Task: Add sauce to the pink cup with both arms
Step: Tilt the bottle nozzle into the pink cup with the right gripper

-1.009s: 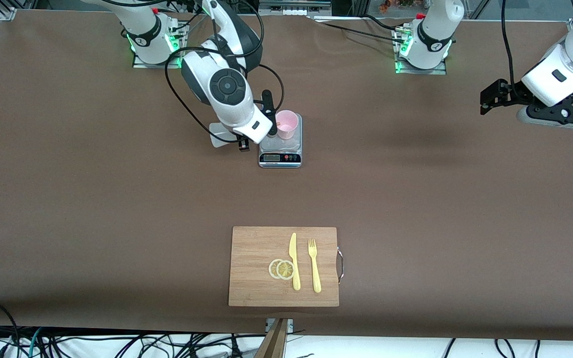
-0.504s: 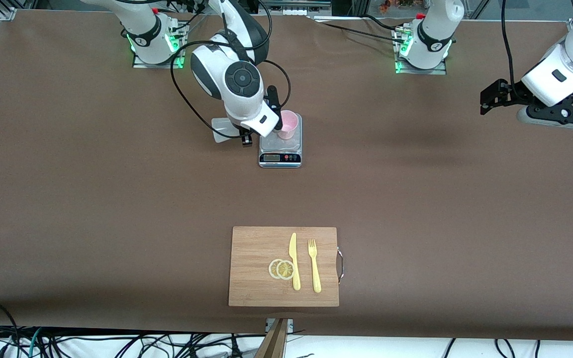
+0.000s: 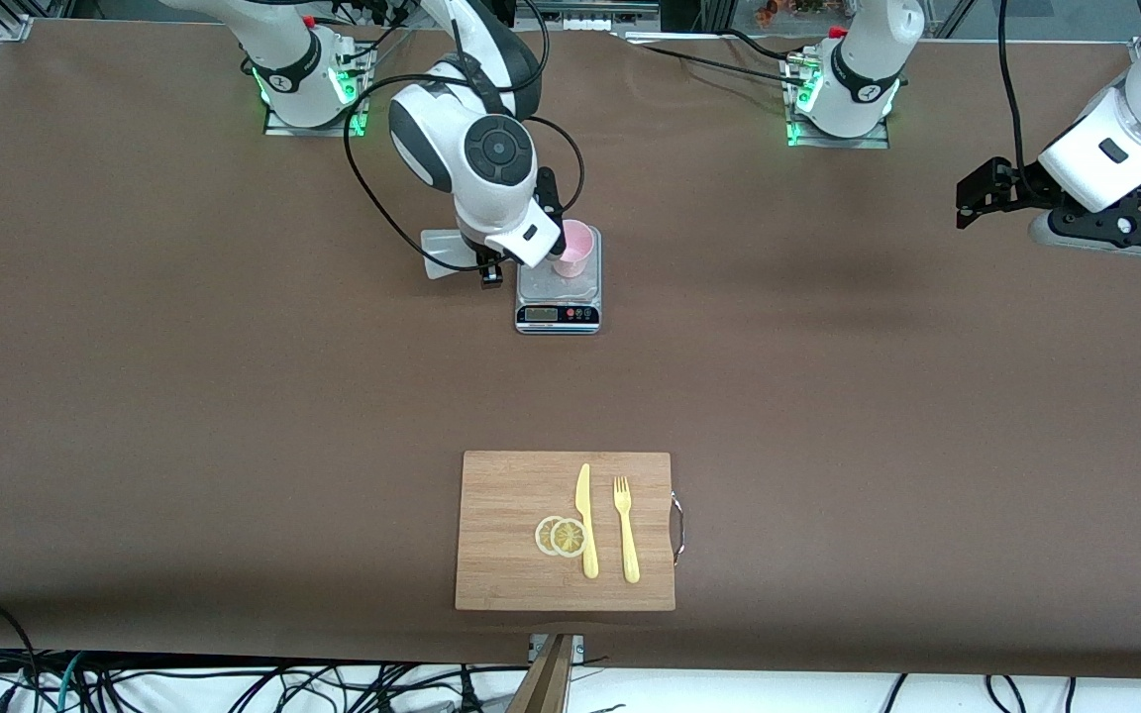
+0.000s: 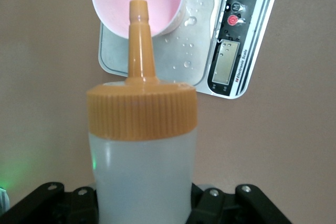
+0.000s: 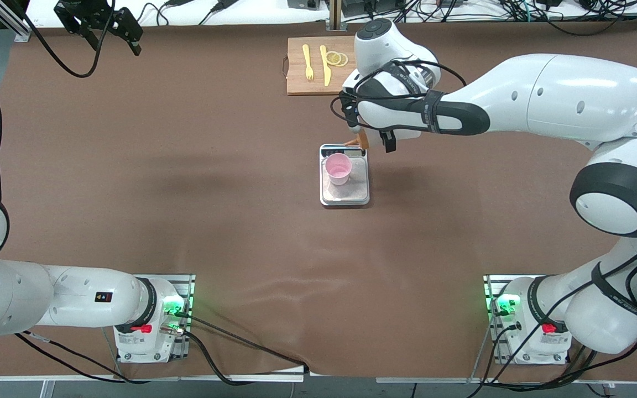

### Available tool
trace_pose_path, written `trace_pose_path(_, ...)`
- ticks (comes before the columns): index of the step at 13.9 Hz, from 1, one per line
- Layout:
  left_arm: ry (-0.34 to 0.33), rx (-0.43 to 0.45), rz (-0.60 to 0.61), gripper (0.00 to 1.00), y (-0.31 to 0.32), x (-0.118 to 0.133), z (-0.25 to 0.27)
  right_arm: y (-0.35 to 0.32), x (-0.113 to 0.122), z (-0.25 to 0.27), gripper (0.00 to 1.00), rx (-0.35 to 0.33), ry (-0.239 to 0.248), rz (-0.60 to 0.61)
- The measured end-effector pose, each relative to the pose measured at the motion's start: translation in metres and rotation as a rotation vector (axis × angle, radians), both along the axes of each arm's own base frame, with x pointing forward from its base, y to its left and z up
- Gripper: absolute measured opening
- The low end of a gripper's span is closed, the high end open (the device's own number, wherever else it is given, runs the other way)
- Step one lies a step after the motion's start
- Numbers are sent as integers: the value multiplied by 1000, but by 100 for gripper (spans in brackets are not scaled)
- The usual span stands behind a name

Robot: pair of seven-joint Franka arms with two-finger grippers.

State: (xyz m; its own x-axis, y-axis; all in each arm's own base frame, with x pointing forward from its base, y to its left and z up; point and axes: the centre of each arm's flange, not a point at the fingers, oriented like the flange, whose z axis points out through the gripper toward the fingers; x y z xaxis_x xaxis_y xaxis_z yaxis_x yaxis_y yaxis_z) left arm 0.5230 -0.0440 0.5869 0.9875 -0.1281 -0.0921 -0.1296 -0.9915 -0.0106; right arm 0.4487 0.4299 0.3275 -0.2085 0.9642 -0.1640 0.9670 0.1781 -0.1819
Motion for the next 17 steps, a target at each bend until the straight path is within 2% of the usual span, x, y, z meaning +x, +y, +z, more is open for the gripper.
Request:
trace_pose_path(7,0,0,0,100,0,0,0,6,-7,-1,25,-34,-24,2)
trace_pose_path(17,0,-2,0,100,0,0,0,11,-10,3,25,-106,-12,17)
